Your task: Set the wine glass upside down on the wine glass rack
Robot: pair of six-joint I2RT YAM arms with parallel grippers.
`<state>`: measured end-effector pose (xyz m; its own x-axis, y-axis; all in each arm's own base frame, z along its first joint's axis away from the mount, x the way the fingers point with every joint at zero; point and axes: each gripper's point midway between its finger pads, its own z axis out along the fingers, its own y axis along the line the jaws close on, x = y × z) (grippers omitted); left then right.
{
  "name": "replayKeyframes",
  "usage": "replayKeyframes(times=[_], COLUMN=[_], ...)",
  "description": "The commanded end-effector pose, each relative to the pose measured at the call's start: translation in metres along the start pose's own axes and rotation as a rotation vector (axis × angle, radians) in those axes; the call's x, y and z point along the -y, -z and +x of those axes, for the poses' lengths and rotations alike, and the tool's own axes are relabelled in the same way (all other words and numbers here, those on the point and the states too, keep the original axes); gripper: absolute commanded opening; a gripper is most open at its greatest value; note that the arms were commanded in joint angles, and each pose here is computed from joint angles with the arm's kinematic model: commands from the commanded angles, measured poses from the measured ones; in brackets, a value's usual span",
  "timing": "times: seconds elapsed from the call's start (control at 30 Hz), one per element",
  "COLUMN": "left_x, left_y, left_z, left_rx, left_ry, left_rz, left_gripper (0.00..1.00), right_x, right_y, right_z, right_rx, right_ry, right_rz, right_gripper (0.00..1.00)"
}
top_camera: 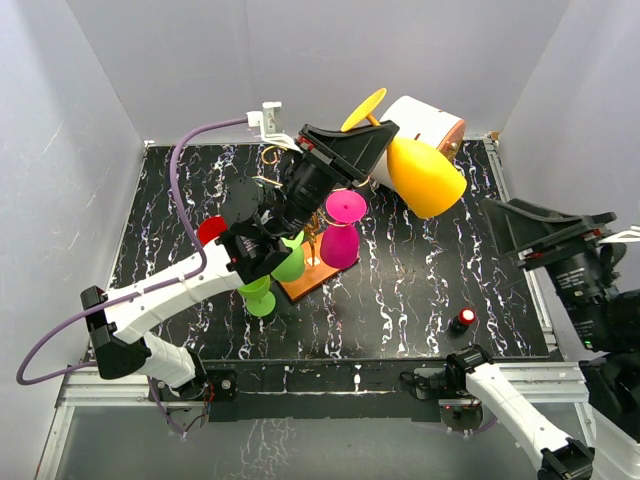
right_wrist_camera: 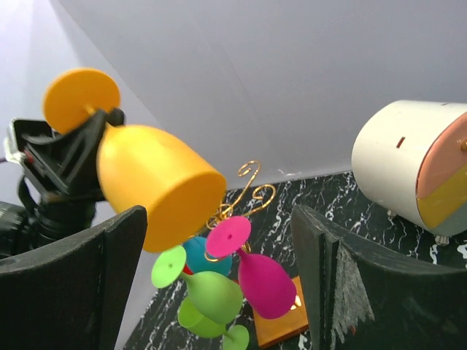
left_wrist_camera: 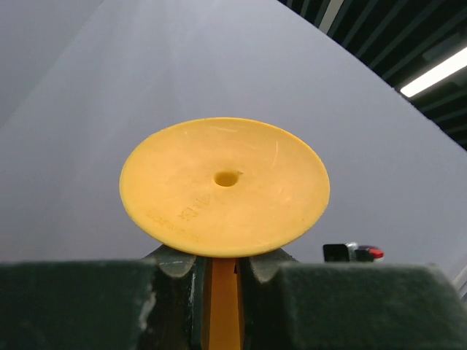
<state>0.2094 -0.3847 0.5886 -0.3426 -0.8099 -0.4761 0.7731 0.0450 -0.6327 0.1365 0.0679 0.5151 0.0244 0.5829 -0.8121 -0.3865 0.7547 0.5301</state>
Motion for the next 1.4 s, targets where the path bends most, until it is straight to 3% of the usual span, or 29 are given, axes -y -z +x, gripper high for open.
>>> replayKeyframes(times=[0.0,0.17,0.33,0.47,0.6,0.93,1.37], left_x=[0.019,0.025,0.015,-0.002,-0.013,-0.013,-0.008], left_y=[0.001,0.007,0.016,0.024,0.029,0.039,0.045], left_z=[0.002,0.03,0.055,0.063,0.067,0.081,0.09], left_rx=[-0.043,-0.176,-0.296,-0.339,-0.365,-0.414,-0.403], left_ry=[-0.17,-0.34,-0.572,-0.707,-0.816,-0.901,-0.875], left_rz=[0.109,0.232,0.312,0.313,0.319,0.423,0.488], left_gripper=[0.0,0.0,0.0,0.0,0.0,0.0,0.0], right_x=[-0.006,-0.029,-0.045,-0.067,-0.075,-0.07,-0.049], right_y=[0.003,-0.003,-0.019,-0.034,-0.04,-0.046,-0.046], right_z=[-0.024,-0.03,-0.017,0.006,0.015,0.032,0.039], right_rx=[0.046,0.018,-0.12,-0.274,-0.322,-0.393,-0.373], right_ry=[-0.028,-0.08,-0.191,-0.296,-0.406,-0.499,-0.567], right_rz=[0.031,-0.05,-0.072,-0.151,-0.175,-0.128,0.011], right_gripper=[0.78,0.78,0.78,0.75,0.7,0.58,0.3])
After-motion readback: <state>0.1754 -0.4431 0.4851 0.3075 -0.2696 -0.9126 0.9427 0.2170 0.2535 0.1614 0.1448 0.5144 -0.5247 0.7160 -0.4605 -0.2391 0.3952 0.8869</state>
